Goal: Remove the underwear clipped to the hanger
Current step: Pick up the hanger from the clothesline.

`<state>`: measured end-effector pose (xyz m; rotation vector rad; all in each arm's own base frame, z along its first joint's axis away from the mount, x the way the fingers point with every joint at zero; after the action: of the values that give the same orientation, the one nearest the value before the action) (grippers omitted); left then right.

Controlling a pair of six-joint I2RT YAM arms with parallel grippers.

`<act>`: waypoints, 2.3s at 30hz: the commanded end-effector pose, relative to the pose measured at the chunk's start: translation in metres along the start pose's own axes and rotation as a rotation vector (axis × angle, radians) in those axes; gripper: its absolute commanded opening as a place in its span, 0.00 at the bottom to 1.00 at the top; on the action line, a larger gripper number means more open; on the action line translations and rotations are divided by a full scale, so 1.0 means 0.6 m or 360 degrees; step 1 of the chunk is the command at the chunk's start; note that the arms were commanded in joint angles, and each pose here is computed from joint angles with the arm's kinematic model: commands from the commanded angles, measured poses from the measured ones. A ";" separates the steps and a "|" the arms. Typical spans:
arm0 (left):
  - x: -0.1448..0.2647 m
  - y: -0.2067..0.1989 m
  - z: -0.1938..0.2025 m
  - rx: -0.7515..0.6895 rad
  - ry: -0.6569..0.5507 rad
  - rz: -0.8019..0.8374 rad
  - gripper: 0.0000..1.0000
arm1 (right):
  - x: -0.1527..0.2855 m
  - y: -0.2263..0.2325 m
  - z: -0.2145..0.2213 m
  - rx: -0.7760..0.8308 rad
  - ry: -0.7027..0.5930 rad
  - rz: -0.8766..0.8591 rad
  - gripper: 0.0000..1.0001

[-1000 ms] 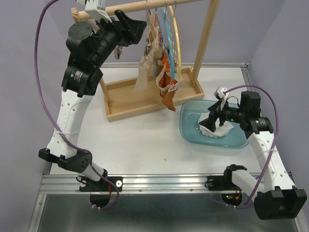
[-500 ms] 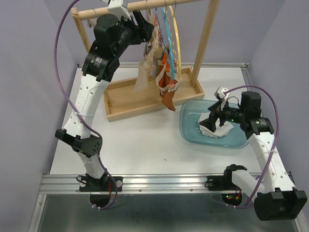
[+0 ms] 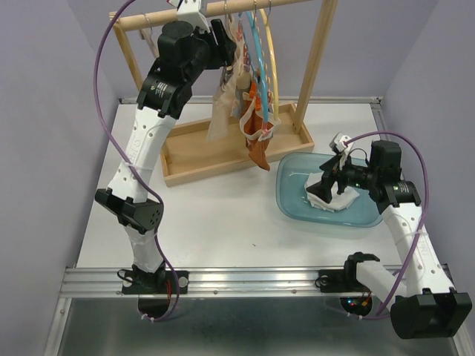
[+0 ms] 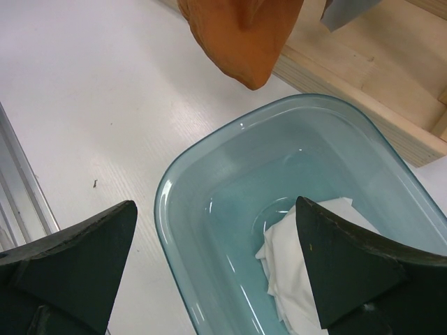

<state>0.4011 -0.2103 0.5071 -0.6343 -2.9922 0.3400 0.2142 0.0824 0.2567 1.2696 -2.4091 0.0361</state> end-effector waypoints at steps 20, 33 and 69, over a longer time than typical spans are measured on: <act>0.004 0.011 -0.029 -0.0224 -0.0093 -0.0071 0.44 | 0.003 0.002 -0.008 0.0048 -0.0060 0.0002 1.00; 0.016 -0.006 -0.051 -0.0360 -0.0173 0.0013 0.00 | 0.003 0.002 -0.008 0.0043 -0.0060 0.0002 1.00; 0.107 0.001 -0.087 -0.0389 -0.0279 -0.0109 0.00 | 0.001 0.001 -0.005 0.0036 -0.0054 0.0000 1.00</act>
<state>0.3763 -0.1887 0.5160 -0.5411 -3.0952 -0.0294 0.2129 0.0826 0.2581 1.2688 -2.4121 0.0301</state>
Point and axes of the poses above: each gripper's point midway between its finger pads, its own x axis back along the fingers, its own y axis along the line the jaws close on, z = x × y, the point moved 6 cm from there along x, back along the fingers, and after that the axes turned 6 degrees about -x, right-handed, at the moved point
